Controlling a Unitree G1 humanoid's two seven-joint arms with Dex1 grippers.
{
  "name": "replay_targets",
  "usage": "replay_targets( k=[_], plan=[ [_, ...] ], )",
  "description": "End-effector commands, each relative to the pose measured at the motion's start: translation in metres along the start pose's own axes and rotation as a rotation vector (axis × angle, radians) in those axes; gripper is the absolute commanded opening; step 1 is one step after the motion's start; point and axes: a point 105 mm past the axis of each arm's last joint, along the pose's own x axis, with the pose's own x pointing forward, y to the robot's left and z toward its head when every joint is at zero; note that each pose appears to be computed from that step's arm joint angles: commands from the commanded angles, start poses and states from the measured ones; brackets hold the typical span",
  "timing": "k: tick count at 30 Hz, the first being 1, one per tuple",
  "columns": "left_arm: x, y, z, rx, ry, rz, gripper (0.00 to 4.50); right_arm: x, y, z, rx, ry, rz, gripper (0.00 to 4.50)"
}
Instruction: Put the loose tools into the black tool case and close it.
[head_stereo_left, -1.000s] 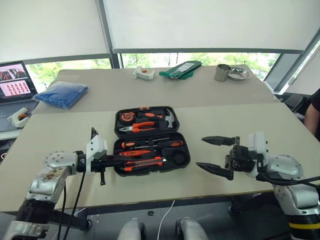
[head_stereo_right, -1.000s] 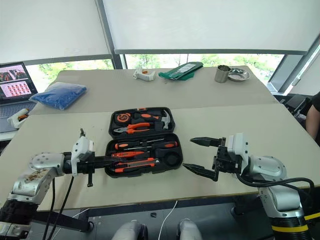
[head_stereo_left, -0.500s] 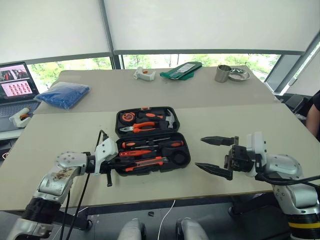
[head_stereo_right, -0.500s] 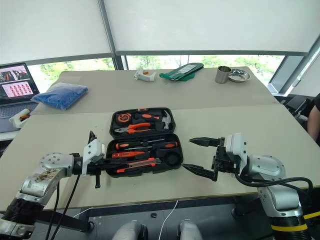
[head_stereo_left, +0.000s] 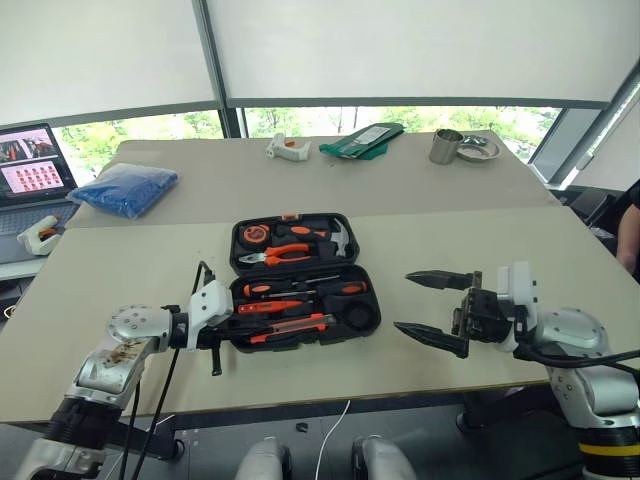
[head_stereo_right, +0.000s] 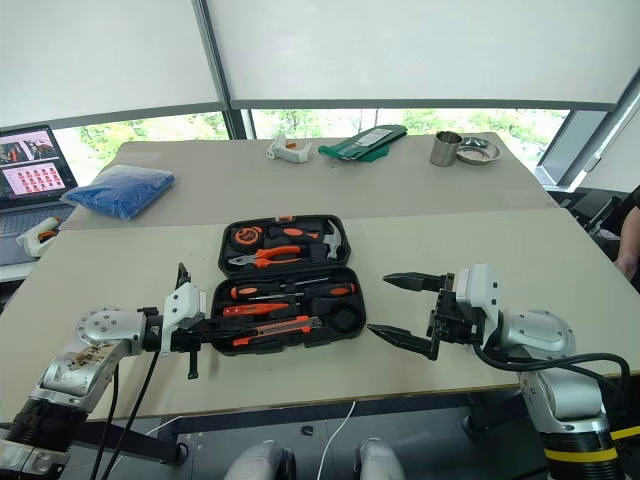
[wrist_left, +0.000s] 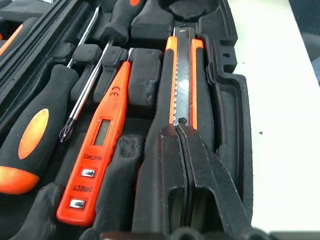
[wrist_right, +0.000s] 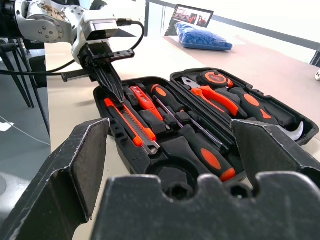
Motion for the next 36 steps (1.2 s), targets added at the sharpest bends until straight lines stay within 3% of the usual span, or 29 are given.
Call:
replay_targets(
  k=[1, 4, 7, 10, 13, 19, 21, 24, 28, 36],
  plan=[
    [-0.013, 0.0, -0.002, 0.014, 0.061, -0.013, 0.05, -0.01, -0.001, 0.011, -0.054, -0.002, -0.023, 4.5],
    [-0.024, 0.01, 0.001, -0.02, 0.028, 0.058, 0.05, -0.02, -0.001, 0.012, -0.056, 0.021, -0.045, 4.5],
    [-0.03, 0.009, 0.022, -0.043, -0.096, 0.049, 0.05, -0.036, -0.004, 0.018, -0.063, 0.032, -0.098, 4.5],
    [-0.044, 0.006, 0.044, -0.04, -0.224, 0.059, 0.75, -0.063, -0.005, 0.02, -0.069, 0.085, -0.178, 4.5],
    [-0.059, 0.005, 0.054, -0.01, -0.269, 0.086, 1.85, -0.086, -0.004, 0.017, -0.055, 0.123, -0.264, 4.5],
    [-0.078, -0.015, 0.024, 0.067, -0.208, 0.091, 4.09, -0.146, 0.012, -0.014, -0.036, 0.242, -0.505, 4.5],
    [-0.082, -0.025, 0.007, 0.036, -0.199, 0.088, 4.49, -0.168, 0.023, -0.028, 0.002, 0.288, -0.593, 4.5],
    [-0.085, -0.032, 0.002, 0.03, -0.239, 0.088, 4.49, -0.179, 0.035, -0.039, 0.034, 0.318, -0.641, 4.5],
    [-0.082, -0.034, 0.009, 0.039, -0.284, 0.057, 4.49, -0.171, 0.037, -0.04, 0.048, 0.367, -0.597, 4.5],
    [-0.049, -0.043, 0.043, 0.022, -0.373, -0.077, 4.49, -0.116, 0.004, -0.019, 0.123, 0.499, -0.341, 4.5]
  ],
)
